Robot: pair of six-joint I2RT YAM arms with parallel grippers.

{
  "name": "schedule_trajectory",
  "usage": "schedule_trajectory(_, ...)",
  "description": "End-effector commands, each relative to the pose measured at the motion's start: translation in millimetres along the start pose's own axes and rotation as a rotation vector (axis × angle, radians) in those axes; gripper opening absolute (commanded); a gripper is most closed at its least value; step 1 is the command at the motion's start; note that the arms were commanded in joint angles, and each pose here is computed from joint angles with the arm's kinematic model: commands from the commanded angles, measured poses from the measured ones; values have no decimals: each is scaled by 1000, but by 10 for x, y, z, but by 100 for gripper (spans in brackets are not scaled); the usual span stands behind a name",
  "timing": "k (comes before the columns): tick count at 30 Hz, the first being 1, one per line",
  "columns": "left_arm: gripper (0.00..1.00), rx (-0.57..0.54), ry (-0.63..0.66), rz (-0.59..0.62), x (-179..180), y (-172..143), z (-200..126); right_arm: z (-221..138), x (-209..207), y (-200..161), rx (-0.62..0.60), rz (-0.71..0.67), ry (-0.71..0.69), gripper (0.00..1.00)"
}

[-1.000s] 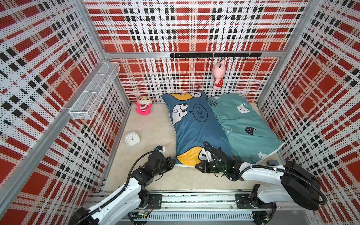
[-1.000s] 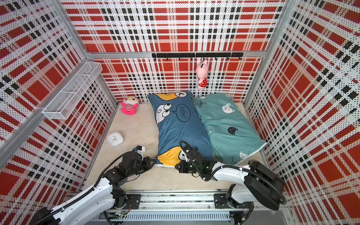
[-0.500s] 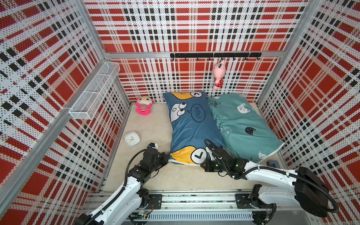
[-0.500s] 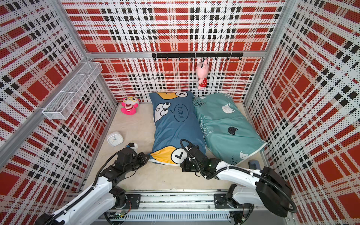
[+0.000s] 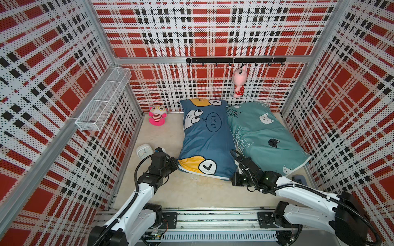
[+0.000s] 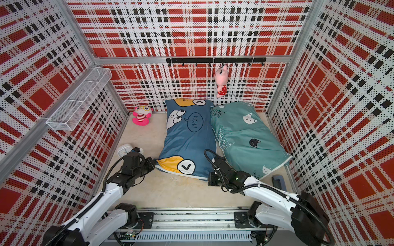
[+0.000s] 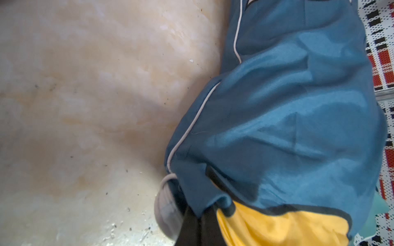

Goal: Zip up pillowcases
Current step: Zip the zipper on the pillowcase, then place the pillowcase at the center of the board, then move the pillowcase to the center of the board.

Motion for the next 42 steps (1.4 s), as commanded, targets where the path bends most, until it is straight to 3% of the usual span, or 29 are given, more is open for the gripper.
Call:
schedule_trajectory(1, 0, -101, -30, 35, -125, 222, -30, -44, -188, -104, 38, -2, -102, 0)
schedule_trajectory(13, 0, -132, 17, 24, -18, 302, -37, -1, -477, -249, 93, 54, -210, 0)
schedule_trajectory(18, 0, -94, -12, 27, -55, 251, -17, -115, -309, -69, 25, 17, -127, 0)
schedule_trajectory(19, 0, -93, -10, 30, -65, 236, -21, -176, -256, 0, 6, 1, -116, 5)
schedule_trajectory(21, 0, -105, -16, 41, -130, 219, -64, -368, -142, 187, -42, -54, -120, 33)
schedule_trajectory(22, 9, -114, -15, 46, -154, 234, -92, -456, -117, 254, -56, -68, -130, 51)
schedule_trajectory(24, 43, -143, -22, 79, -253, 329, -186, -647, -141, 403, -87, -65, -141, 82)
schedule_trajectory(25, 53, -155, -13, 98, -294, 377, -226, -720, -178, 466, -96, -57, -135, 96)
schedule_trajectory(26, 63, -177, -10, 126, -372, 448, -286, -807, -228, 553, -112, -48, -128, 100)
schedule_trajectory(29, 82, -233, 7, 188, -540, 622, -408, -1053, -446, 890, -184, -23, -179, 100)
schedule_trajectory(32, 92, -276, -6, 208, -646, 721, -442, -1237, -933, 1311, -238, 87, -326, 100)
schedule_trajectory(37, 99, -297, -74, 200, -731, 730, -317, -1419, -1969, 2036, -423, 226, -488, 100)
schedule_trajectory(42, 100, -291, -106, 205, -775, 672, -243, -1205, -2874, 2523, -452, 310, -500, 100)
Point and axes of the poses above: each gripper's point midway between its finger pads, its own z axis out along the fingers, its own x axis along the line the jaws close on, y = z × x, the point moved 8 cm from there along -z, back along the fingers, and after that the axes turned 10 degrees about -z, right-handed, at the moved point
